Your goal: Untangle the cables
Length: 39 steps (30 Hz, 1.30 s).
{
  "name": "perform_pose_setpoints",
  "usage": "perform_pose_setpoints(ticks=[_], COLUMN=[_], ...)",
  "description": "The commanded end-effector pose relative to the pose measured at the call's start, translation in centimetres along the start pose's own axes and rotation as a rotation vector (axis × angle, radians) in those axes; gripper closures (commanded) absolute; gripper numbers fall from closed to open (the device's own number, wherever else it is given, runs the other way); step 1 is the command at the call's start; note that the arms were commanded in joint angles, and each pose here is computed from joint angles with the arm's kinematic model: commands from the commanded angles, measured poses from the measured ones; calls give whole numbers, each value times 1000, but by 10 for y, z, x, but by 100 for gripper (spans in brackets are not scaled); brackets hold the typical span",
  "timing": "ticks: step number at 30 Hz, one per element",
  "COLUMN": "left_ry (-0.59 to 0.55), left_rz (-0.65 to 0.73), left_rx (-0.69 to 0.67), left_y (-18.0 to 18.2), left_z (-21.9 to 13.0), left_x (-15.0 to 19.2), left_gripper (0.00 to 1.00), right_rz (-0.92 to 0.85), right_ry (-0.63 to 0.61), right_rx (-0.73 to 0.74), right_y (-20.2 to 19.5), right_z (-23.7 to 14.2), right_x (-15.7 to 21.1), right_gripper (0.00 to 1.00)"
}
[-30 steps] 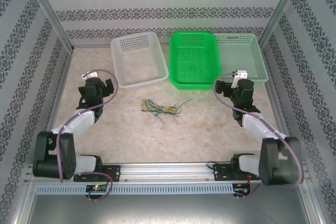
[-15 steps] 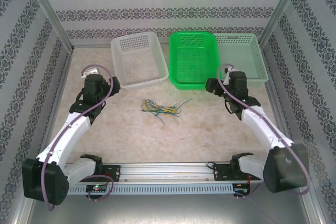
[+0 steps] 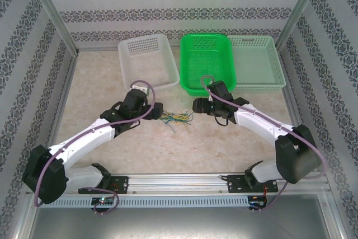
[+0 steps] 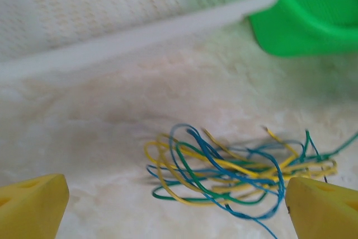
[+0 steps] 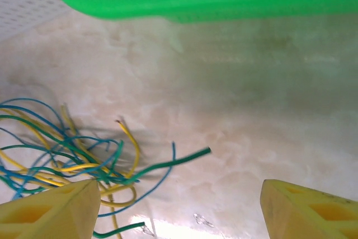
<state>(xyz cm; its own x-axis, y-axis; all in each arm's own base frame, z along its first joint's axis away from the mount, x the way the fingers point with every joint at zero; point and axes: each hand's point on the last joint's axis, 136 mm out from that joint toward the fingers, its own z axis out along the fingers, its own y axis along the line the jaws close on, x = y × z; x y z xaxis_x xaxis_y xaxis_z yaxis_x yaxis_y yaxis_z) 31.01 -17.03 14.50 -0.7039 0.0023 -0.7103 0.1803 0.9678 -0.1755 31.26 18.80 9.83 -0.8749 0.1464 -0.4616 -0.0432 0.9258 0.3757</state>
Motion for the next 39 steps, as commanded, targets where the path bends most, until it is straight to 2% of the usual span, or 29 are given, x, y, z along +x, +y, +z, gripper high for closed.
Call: perform_pose_setpoints(ticks=[1,9,12,14,19,23,27,31,34,39], left_ry=[-13,11,18,21,25,0,-25,4,31,41], left_rz=[75,127,148,165,179,135,108,94,91,69], left_rx=[54,75,81,85,39,-33,-4,109,184,217], left_y=[-20,-32,-34,-35,-26,-12,-16,-39,-55,-64], left_z=[2,11,12,12,10,4,1,8,15,20], left_x=[-6,0,2,4,5,-1,-5,-2,1,-1], left_gripper=[0,0,0,0,0,0,0,0,0,0], right_rz=[59,125,140,149,123,21,-87,-155,-202,-230], right_ry=[-11,9,7,-4,-68,-158,-327,-498,-564,-661], right_rx=[22,53,79,77,91,184,237,226,206,211], right_y=[5,12,8,9,13,-1,-8,-4,2,7], right_z=[10,48,60,64,60,36,-6,-47,-67,-95], right_x=[3,14,17,15,10,7,-5,-21,-26,-29], right_gripper=[24,28,33,40,83,100,100,100,100,100])
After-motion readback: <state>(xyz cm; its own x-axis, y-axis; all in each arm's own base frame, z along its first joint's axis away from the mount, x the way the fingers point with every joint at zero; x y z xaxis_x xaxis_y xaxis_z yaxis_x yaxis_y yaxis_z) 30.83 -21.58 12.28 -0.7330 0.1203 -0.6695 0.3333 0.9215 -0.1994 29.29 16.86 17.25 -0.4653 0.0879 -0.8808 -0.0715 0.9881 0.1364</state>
